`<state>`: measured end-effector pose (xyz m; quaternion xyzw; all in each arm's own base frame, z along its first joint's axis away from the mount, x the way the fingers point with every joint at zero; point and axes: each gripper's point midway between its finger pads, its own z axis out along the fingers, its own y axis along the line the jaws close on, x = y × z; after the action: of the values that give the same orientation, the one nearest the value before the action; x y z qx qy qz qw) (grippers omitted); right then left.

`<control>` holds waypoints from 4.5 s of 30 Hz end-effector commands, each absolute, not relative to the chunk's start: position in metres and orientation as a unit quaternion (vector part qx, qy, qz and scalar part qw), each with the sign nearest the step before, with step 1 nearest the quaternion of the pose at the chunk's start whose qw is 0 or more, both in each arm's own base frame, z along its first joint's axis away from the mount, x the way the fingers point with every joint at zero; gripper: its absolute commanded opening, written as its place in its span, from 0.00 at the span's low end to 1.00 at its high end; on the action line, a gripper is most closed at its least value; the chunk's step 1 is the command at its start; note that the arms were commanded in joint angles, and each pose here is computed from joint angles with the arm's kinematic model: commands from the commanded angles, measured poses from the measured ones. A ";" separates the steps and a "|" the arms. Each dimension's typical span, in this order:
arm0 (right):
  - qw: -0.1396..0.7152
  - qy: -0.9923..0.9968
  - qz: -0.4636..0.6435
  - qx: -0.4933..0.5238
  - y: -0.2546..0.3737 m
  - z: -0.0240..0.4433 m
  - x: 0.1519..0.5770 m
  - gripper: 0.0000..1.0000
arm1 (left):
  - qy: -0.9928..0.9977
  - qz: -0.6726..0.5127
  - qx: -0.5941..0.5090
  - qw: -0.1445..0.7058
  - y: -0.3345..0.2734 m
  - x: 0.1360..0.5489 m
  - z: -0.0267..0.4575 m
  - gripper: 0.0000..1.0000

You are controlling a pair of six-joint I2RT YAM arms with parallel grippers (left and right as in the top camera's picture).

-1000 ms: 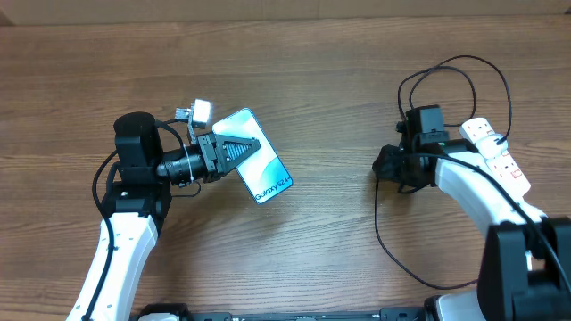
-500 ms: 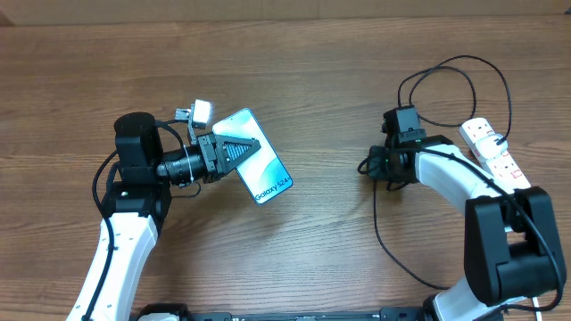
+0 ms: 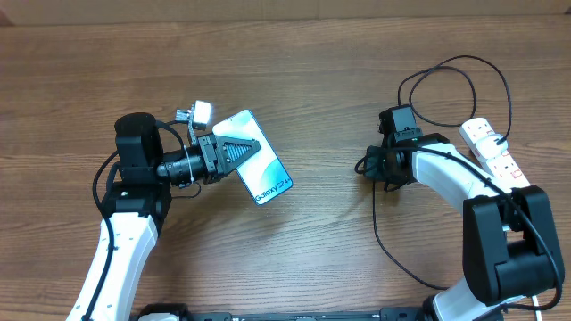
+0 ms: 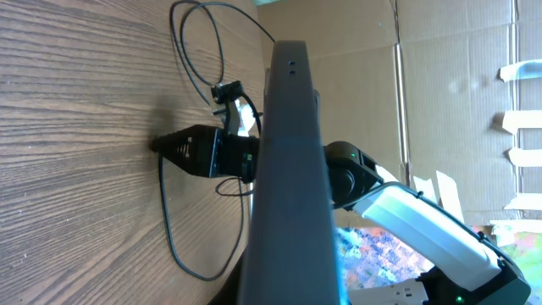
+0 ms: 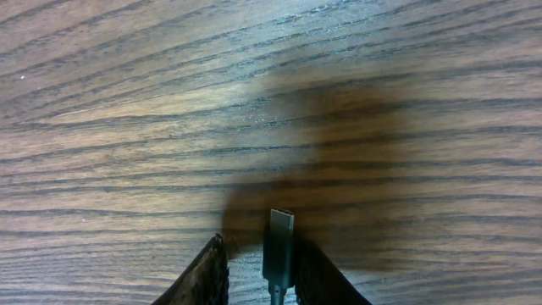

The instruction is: Plug charger to phone and switch on socket

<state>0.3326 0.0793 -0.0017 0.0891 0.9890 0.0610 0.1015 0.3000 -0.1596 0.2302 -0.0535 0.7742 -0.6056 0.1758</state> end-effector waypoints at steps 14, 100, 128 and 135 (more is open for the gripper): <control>0.030 0.993 0.021 0.113 0.066 -0.036 0.295 0.06 | 0.769 -0.614 -0.027 0.177 -0.164 0.296 0.237 0.04; 0.115 0.762 0.493 -0.403 0.261 0.227 0.165 0.04 | 0.684 -0.672 0.190 0.211 -0.207 0.278 0.280 0.04; 0.142 0.778 0.476 -0.384 0.264 0.226 0.183 0.04 | 0.675 -0.681 0.200 0.202 -0.215 0.271 0.292 0.04; 0.141 0.777 0.477 -0.384 0.265 0.227 0.183 0.04 | 0.670 -0.681 0.217 0.203 -0.217 0.266 0.292 0.04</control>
<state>0.1821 0.2623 0.2248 -0.3820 0.7805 0.4759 0.1358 0.2783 -0.2092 0.2884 0.1831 0.6798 -0.6765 0.2159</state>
